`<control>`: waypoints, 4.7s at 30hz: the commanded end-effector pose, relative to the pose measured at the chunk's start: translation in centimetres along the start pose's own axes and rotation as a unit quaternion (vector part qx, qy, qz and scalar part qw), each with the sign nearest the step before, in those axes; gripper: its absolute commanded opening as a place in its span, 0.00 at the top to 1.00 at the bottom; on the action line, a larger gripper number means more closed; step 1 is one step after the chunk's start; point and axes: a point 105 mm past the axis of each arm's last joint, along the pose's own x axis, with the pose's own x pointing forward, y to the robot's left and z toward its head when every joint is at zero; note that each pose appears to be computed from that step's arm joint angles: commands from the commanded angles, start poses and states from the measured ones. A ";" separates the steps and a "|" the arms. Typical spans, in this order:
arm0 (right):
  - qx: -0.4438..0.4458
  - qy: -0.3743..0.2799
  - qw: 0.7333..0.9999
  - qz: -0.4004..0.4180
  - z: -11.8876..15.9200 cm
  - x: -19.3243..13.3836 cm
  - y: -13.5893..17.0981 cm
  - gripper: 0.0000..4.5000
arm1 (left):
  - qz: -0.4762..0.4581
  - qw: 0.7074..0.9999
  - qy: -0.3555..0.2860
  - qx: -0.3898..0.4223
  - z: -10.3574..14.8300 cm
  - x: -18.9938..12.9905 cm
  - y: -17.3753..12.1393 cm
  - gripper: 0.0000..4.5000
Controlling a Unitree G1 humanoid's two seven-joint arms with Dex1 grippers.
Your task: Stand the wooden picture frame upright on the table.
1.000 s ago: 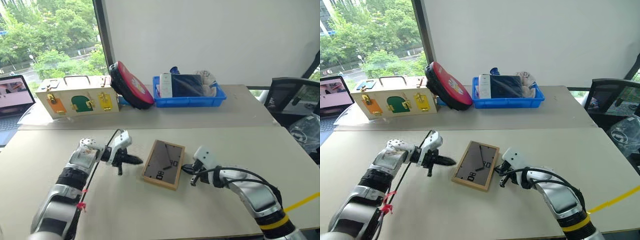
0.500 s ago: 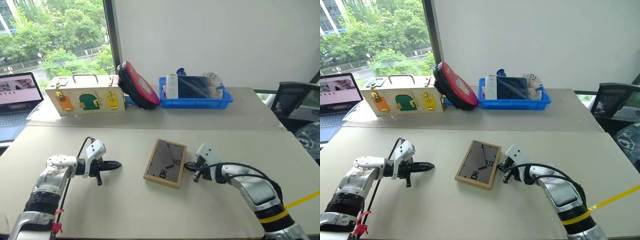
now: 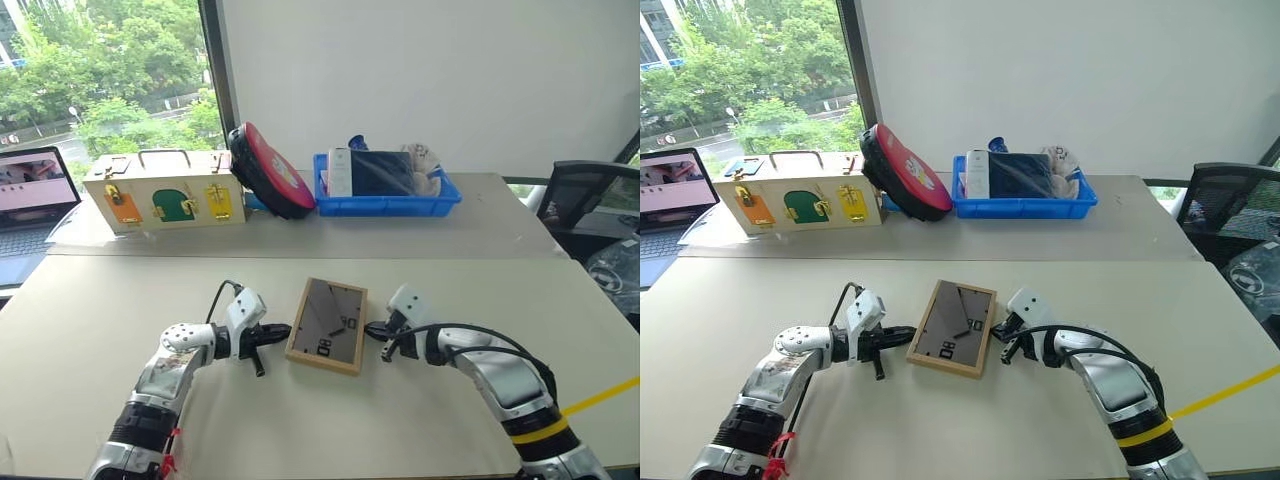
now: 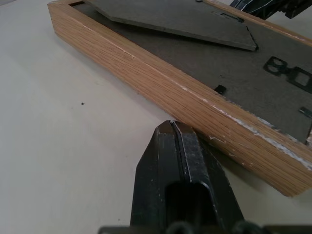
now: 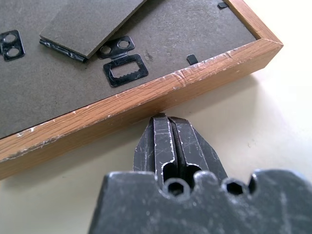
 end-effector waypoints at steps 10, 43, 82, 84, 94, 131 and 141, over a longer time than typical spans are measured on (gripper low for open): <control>-0.023 0.007 0.997 0.070 0.3 0.1 3.4 1.00 | -0.149 0.983 0.092 0.059 -2.0 -1.9 -5.7 0.99; 0.106 0.058 0.990 0.076 -1.3 -2.3 7.4 1.00 | -0.079 0.982 0.130 0.107 -3.2 -2.8 -1.2 0.99; 0.120 0.004 0.981 0.155 1.2 -7.0 2.9 1.00 | -0.029 0.948 0.016 -0.316 2.1 -8.1 -2.1 0.01; 0.115 0.010 0.980 0.160 0.8 -6.6 2.9 1.00 | -0.031 0.942 0.019 -0.334 2.4 -7.2 -2.4 0.01; 0.081 0.008 0.979 0.189 0.4 -4.0 3.6 1.00 | -0.069 0.932 0.099 -0.341 0.3 -2.9 -6.3 0.01; 0.037 -0.119 0.971 0.204 9.0 -8.5 2.1 1.00 | -0.167 0.905 -0.002 -0.390 4.5 -4.2 -5.3 0.76; 0.017 -0.125 0.961 0.246 12.1 -6.5 4.2 0.71 | -0.270 0.854 -0.033 -0.444 7.3 -2.8 -7.5 0.76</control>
